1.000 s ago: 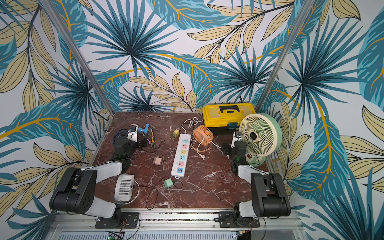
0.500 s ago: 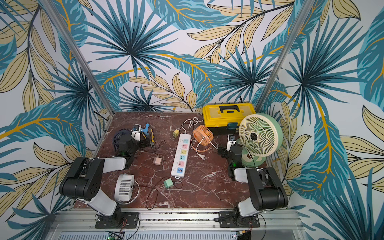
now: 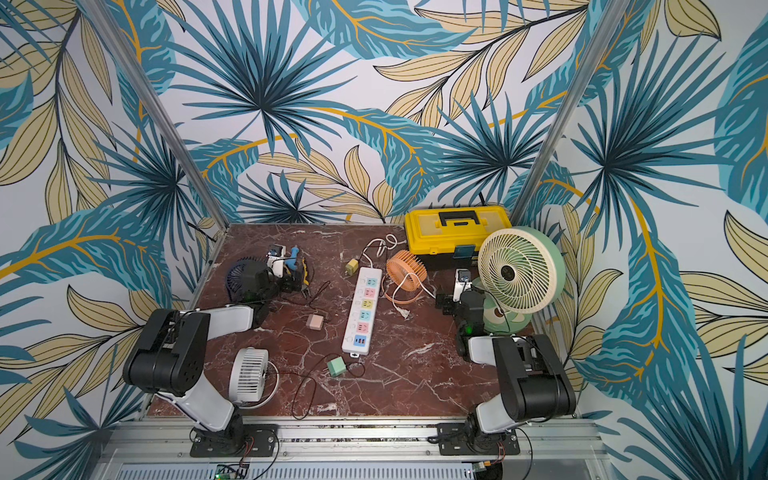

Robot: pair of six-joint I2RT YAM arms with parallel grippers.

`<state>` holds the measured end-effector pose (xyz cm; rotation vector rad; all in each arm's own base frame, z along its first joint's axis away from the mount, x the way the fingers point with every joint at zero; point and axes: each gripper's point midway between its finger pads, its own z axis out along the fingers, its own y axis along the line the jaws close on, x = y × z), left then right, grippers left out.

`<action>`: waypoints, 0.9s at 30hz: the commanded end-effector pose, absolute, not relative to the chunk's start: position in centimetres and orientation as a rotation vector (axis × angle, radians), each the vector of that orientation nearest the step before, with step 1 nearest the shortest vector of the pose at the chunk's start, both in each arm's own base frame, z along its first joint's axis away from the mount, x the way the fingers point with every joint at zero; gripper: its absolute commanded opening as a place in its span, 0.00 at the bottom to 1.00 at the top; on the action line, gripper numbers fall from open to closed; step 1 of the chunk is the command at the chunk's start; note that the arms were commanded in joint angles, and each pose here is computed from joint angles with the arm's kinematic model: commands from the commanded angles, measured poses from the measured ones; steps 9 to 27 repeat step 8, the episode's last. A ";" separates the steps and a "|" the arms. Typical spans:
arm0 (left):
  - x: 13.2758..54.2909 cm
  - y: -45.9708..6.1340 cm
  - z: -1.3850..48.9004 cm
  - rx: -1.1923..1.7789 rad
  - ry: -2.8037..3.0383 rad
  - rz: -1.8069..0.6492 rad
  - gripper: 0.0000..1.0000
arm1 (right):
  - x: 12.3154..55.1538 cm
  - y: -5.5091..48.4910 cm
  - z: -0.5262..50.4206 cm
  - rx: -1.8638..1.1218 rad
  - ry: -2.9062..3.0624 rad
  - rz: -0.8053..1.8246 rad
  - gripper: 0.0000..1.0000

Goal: Unplug the desk fan from the power strip
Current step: Reset both arms

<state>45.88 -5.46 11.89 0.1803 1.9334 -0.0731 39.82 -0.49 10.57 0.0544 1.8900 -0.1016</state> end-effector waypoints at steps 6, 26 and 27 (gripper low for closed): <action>44.1 -4.8 14.6 0.153 1.771 -0.080 1.00 | 39.9 -0.5 10.9 0.049 1.872 -0.116 1.00; 43.4 -4.4 15.0 0.129 1.737 -0.072 1.00 | 39.9 -0.6 10.9 0.049 1.873 -0.115 1.00; 43.4 -4.4 15.0 0.129 1.737 -0.072 1.00 | 39.9 -0.6 10.9 0.049 1.873 -0.115 1.00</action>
